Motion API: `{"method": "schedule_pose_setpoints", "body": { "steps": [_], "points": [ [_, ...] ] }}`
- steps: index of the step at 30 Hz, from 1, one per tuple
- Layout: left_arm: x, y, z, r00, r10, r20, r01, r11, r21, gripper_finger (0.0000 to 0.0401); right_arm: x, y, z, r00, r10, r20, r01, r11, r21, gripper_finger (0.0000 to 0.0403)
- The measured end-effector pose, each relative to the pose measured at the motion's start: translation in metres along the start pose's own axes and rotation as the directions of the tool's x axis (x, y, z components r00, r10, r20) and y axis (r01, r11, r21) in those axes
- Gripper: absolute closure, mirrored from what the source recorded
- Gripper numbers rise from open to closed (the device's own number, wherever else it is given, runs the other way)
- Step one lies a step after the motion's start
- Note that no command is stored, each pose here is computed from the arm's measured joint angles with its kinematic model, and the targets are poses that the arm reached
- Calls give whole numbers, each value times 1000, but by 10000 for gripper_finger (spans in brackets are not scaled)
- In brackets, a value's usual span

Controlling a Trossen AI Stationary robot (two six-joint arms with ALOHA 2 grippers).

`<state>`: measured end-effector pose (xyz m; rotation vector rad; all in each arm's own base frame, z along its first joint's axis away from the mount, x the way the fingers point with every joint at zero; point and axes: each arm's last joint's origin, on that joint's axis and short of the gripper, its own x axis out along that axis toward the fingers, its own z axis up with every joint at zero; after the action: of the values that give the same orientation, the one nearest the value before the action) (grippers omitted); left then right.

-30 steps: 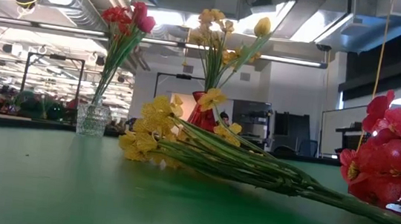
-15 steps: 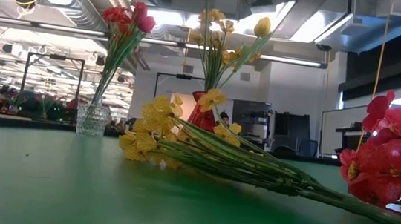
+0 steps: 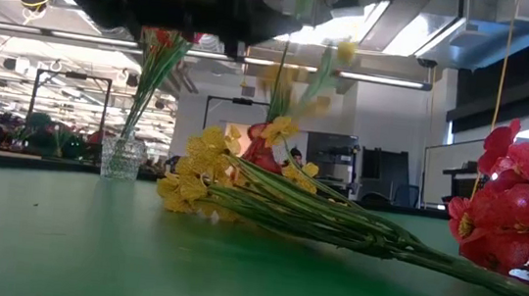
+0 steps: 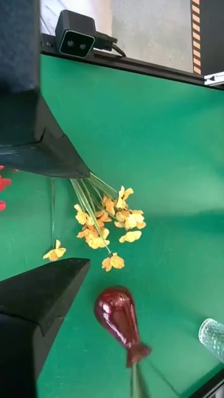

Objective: Sort flowers into vase by color
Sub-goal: Put the yellow flower into the red vase

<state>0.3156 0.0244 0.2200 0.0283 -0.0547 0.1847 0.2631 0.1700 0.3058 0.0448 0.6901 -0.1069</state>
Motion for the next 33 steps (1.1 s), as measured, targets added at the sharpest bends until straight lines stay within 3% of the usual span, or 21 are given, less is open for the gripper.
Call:
{"method": "schedule_pose_setpoints", "body": {
  "steps": [9, 16, 22, 28, 33],
  "points": [
    [-3, -18, 1, 999, -53, 5, 53, 998, -17, 368, 0, 0, 0, 1000, -9, 5, 9, 1000, 19, 183],
    [-3, -19, 1, 1000, -2, 1, 2, 1000, 2, 395, 0, 0, 0, 1000, -9, 5, 9, 1000, 22, 183],
    [-3, -18, 0, 999, 39, -9, -39, 999, 5, 395, 0, 0, 0, 1000, -9, 5, 9, 1000, 22, 183],
    [-3, -17, -8, 992, 86, -88, -84, 996, 27, 398, 0, 0, 0, 1000, -10, 6, 10, 1000, 23, 183],
    [-10, -19, -8, 974, 143, -175, -135, 989, 52, 398, 0, -2, 1, 997, -70, 37, 67, 995, 76, 183]
  ]
}}
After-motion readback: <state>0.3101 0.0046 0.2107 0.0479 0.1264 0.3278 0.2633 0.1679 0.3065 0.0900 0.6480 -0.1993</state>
